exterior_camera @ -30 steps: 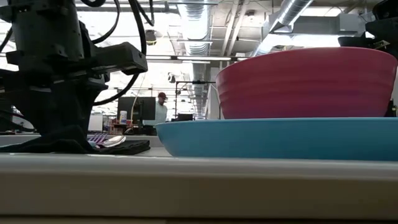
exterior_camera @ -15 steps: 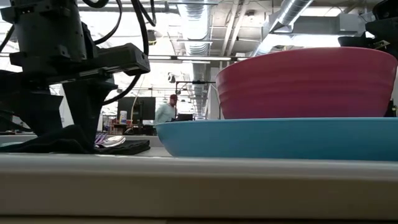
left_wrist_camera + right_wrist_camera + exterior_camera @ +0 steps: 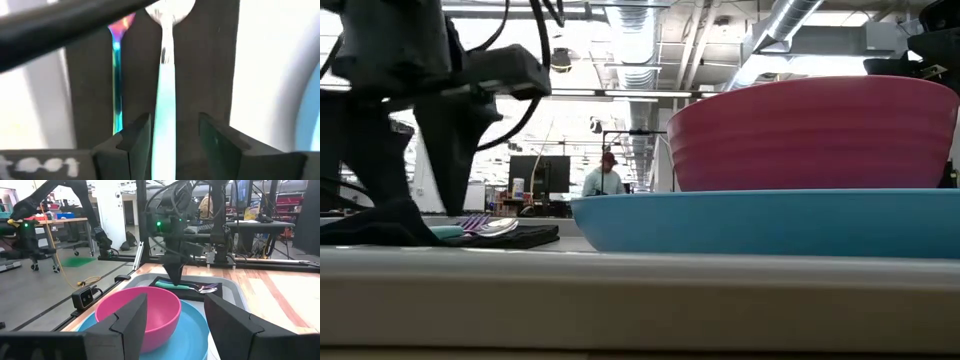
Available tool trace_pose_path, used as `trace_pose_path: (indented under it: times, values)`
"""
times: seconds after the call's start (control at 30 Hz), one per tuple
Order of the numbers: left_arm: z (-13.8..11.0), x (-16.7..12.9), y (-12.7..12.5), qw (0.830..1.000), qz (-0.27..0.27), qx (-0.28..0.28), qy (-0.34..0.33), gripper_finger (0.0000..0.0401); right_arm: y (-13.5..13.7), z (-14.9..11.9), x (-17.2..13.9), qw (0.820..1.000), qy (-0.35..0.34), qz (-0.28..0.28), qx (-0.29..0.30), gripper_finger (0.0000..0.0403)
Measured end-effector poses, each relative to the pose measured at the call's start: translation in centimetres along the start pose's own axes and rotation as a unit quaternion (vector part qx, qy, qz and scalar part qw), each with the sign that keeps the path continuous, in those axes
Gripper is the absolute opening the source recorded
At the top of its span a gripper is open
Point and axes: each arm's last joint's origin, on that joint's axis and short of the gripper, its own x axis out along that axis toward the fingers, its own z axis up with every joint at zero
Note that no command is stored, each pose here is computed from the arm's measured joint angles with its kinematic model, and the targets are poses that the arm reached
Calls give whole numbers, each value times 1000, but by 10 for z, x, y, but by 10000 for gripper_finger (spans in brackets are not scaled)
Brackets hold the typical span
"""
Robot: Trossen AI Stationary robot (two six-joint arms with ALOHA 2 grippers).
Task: Set up tray
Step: Put the blue table knife on the black table napkin to the right of the blue spoon
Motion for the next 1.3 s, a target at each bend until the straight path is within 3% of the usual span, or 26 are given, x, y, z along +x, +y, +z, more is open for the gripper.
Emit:
trace_pose_path:
  times: [0.23,0.4,0.7,0.87,1.03,1.17,1.3]
  values:
    - [11,-26,2,999,-34,-11,-26,151,0,0,0,1000,0,0,0,188]
    - [37,-48,-13,988,-129,-32,-77,151,0,0,0,1000,0,0,0,188]
    - [144,-45,-65,959,-236,-75,-140,150,0,0,0,1000,0,0,0,188]
    - [198,-43,-67,943,-247,-142,-172,138,0,0,0,1000,0,0,0,188]
    - [233,-42,-68,925,-276,-191,-175,127,0,0,0,1000,0,0,0,188]
    - [247,-46,-82,912,-336,-117,-204,123,0,0,0,1000,0,0,0,188]
    - [255,-56,-100,916,-334,35,-222,122,0,0,0,1000,0,0,0,188]
